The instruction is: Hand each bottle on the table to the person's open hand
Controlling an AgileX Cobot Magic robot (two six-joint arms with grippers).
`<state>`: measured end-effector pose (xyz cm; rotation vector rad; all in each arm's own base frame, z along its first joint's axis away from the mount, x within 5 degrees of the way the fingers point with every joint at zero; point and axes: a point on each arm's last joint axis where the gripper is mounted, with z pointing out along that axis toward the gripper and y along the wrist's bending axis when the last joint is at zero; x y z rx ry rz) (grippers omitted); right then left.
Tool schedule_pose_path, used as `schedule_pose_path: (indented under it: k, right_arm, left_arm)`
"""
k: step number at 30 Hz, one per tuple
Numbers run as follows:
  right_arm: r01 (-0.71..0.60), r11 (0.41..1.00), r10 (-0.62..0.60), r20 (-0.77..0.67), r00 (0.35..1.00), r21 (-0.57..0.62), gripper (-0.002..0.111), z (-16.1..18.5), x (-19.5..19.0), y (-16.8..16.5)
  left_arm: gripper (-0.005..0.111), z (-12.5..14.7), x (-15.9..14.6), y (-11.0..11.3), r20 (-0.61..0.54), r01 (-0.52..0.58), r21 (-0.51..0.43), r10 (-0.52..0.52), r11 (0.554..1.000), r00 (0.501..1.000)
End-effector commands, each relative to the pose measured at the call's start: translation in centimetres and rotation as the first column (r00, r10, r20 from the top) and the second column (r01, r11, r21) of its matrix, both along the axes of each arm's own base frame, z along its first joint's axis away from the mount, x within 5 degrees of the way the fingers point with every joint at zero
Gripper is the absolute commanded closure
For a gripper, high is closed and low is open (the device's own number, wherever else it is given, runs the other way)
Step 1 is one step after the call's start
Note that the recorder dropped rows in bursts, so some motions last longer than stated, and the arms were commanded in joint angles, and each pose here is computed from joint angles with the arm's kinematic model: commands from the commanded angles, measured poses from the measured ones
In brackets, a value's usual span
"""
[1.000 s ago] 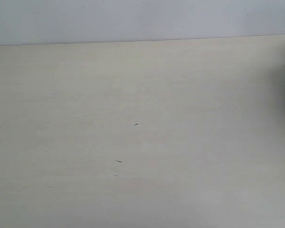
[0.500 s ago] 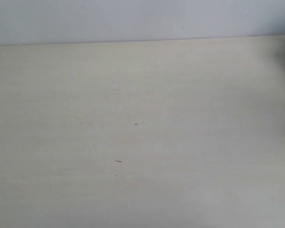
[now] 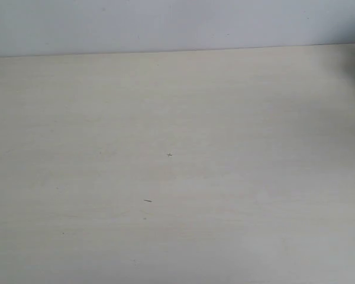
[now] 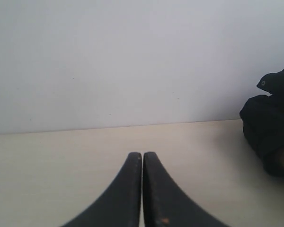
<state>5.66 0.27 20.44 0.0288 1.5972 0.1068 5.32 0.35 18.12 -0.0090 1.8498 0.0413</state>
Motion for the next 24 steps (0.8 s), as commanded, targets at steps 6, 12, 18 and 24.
schedule_pose_path:
  k: [6, 12, 18, 24]
  right_arm:
    - [0.004, 1.0, -0.004, 0.003, 1.0, 0.008, 0.107, -0.11, -0.02, -0.02]
    - [0.004, 1.0, -0.004, 0.003, 1.0, 0.008, 0.107, -0.11, -0.02, -0.02]
    - [0.003, 1.0, -0.003, 0.002, 1.0, 0.016, 0.107, -0.11, -0.02, -0.01]
    - [0.003, 1.0, -0.003, 0.002, 1.0, 0.016, 0.107, -0.11, -0.02, -0.01]
  left_arm:
    - [0.104, -0.05, -0.01, 0.01, 0.006, -0.003, -0.004, 0.003, 1.0, 1.0]
    - [0.104, -0.05, -0.01, 0.01, 0.006, -0.003, -0.004, 0.003, 1.0, 1.0]
    - [0.104, -0.05, -0.01, 0.01, 0.006, -0.003, -0.004, 0.003, 1.0, 1.0]
    - [0.104, -0.05, -0.01, 0.01, 0.006, -0.003, -0.004, 0.003, 1.0, 1.0]
